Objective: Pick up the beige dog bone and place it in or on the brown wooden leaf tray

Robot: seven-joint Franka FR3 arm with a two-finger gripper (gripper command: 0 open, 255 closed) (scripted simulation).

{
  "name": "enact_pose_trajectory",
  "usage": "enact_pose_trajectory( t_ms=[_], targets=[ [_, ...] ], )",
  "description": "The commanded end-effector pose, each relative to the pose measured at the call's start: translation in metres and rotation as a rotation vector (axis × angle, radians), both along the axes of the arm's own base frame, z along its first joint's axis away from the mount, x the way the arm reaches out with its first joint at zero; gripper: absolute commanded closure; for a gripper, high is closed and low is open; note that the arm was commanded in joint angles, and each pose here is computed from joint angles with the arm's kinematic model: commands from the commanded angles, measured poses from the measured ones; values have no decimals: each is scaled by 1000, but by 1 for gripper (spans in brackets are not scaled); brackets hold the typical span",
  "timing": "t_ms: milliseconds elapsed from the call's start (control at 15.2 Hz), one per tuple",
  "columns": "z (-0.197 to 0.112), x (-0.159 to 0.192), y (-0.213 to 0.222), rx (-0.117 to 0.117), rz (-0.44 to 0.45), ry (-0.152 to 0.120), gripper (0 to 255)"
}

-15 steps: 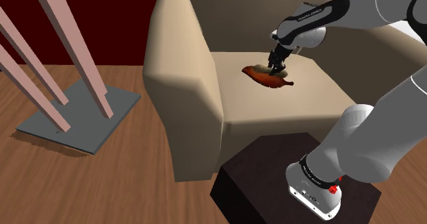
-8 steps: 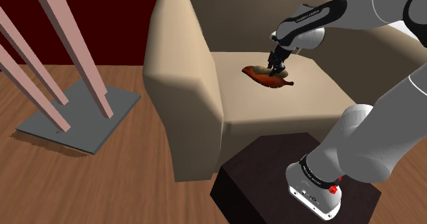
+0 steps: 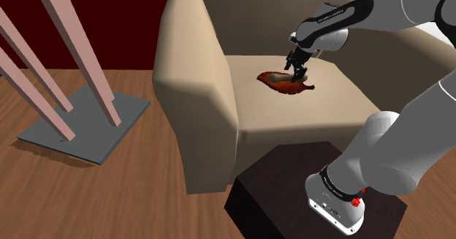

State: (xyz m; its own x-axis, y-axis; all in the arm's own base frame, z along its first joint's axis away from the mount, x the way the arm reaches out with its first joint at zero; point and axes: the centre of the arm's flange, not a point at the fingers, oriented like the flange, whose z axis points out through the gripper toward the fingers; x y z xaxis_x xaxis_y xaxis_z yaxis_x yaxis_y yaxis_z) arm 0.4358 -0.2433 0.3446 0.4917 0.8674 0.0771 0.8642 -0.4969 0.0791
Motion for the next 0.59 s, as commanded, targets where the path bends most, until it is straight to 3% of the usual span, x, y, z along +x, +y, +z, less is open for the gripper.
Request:
enact_pose_trajectory(
  t_ms=[0, 132, 528],
  targets=[
    [20, -2, -1, -1, 0, 1, 0],
    [44, -5, -2, -1, 0, 1, 0],
    [44, -5, -2, -1, 0, 1, 0]
  ],
)
